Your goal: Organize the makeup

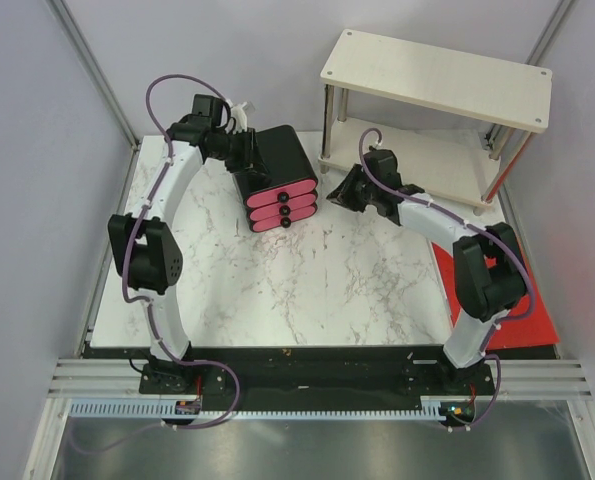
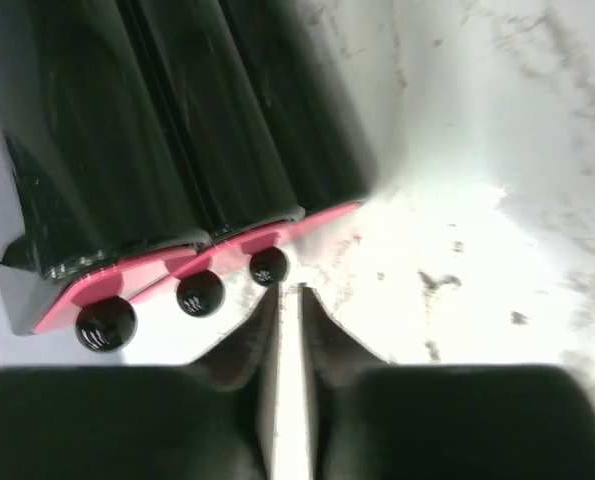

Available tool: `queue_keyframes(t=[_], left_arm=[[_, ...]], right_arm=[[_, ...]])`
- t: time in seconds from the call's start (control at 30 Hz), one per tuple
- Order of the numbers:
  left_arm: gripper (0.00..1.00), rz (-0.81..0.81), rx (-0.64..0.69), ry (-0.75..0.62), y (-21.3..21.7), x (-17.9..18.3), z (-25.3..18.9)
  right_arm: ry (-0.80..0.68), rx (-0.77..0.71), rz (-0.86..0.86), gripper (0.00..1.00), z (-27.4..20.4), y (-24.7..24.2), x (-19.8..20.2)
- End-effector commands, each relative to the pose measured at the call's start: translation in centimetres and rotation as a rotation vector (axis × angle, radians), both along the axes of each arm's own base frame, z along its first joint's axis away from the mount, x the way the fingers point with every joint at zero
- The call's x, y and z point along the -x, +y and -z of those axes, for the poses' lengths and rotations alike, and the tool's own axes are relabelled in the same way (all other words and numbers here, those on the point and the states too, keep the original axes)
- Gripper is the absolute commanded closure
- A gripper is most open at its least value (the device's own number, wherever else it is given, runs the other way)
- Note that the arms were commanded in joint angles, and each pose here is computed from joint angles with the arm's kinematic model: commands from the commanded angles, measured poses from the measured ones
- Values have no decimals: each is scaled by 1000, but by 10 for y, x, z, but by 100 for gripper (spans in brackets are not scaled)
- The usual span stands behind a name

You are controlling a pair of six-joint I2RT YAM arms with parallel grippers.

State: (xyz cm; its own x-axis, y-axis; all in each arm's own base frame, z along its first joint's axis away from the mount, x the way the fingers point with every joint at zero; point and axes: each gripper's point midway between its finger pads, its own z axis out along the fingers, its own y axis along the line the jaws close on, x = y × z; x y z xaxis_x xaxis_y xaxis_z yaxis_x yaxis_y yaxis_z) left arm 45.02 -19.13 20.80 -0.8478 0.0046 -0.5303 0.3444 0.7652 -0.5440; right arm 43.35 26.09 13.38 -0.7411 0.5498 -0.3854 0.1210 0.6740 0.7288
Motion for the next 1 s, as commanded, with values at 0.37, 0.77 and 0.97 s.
queue_keyframes(t=[0.37, 0.77, 0.97], left_arm=[[47, -54, -160, -238, 38, 16, -52], [29, -75, -135, -288, 41, 33, -59], [1, -64, -133, -317, 41, 37, -65]], right_arm=[[-290, 553, -47, 5, -78, -83, 13], [-313, 635, 36, 2, -93, -118, 27], [-279, 627, 57, 2, -82, -123, 35]])
